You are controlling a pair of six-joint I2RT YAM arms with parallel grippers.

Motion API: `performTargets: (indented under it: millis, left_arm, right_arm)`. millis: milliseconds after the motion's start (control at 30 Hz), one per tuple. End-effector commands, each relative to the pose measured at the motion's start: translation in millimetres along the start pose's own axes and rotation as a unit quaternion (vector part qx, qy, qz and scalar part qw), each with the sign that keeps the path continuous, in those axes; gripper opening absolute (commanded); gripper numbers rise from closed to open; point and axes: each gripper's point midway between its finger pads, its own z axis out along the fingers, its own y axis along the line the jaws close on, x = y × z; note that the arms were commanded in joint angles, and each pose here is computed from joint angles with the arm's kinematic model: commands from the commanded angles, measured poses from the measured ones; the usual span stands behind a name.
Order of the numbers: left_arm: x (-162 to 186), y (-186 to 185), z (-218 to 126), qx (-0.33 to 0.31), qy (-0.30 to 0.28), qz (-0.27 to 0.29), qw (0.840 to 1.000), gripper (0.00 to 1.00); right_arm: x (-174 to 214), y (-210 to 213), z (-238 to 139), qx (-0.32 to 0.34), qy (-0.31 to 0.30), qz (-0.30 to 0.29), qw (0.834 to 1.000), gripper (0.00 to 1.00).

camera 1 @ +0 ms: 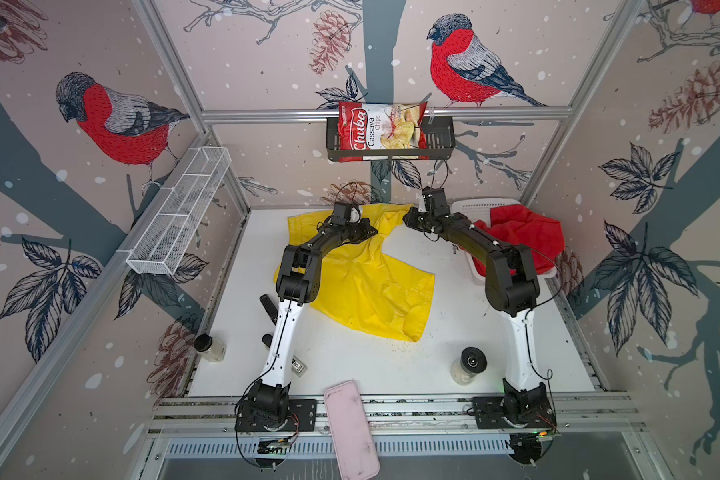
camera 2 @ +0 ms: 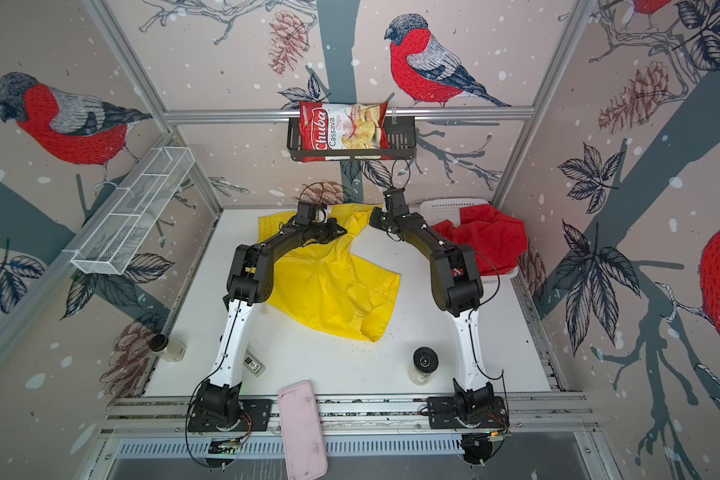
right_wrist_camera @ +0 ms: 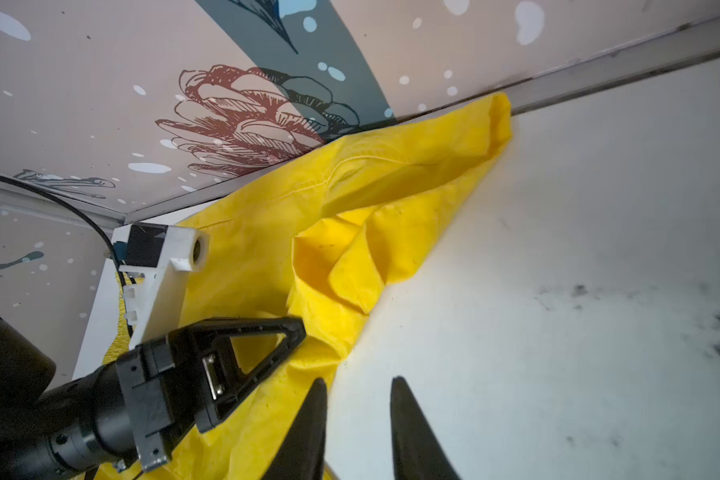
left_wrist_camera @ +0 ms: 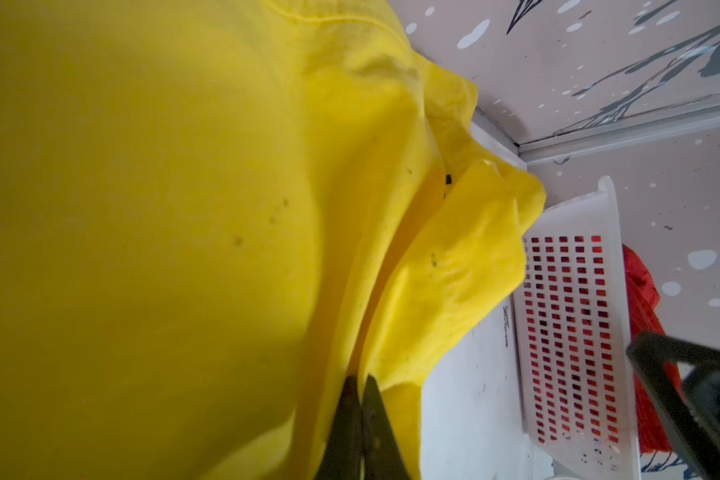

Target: Fold and stack the shorts

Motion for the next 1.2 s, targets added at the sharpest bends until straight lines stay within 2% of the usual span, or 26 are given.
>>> performTargets:
  millis: [0, 200, 400, 500, 600, 700, 767, 833, 933, 1167]
  left_arm:
    - [-5, -11, 0, 0.03, -0.006, 0.007, 1.0, 0.0]
    - [-8, -5, 0, 0.027, -0.006, 0.001, 1.0, 0.0]
    - [-6, -2, 1, 0.027, -0.004, -0.004, 1.0, 0.0]
    - [-6, -1, 1, 0.027, -0.003, -0.006, 1.0, 0.0]
    - [-6, -1, 0, 0.026, -0.002, -0.007, 1.0, 0.0]
    - [-6, -2, 0, 0.026, -0.003, -0.008, 1.0, 0.01]
    - [-6, -5, 0, 0.032, -0.001, -0.009, 0.999, 0.33]
    - [-8, -6, -2, 0.037, -0.001, -0.01, 0.999, 0.56]
    - [-14, -6, -7, 0.034, -0.008, -0.011, 0.999, 0.66]
    - [-32, 2, -34, 0.022, -0.038, -0.014, 0.999, 0.66]
  right_arm:
    - [12, 7, 22, -0.007, 0.024, 0.002, 1.0, 0.32]
    - [27, 9, 52, -0.036, 0.043, 0.019, 0.998, 0.38]
    - [40, 7, 70, -0.037, 0.056, 0.02, 0.998, 0.52]
    - [42, 11, 78, -0.055, 0.056, 0.028, 0.997, 0.54]
    - [44, 15, 85, -0.065, 0.058, 0.036, 0.996, 0.41]
    - [44, 14, 81, -0.058, 0.058, 0.035, 0.996, 0.19]
    - [44, 9, 75, -0.042, 0.056, 0.036, 0.997, 0.07]
    - [42, 1, 62, -0.025, 0.053, 0.039, 0.997, 0.04]
    - [41, -14, 37, 0.001, 0.042, 0.046, 0.998, 0.04]
    - [53, -57, -22, 0.06, 0.02, 0.067, 0.996, 0.06]
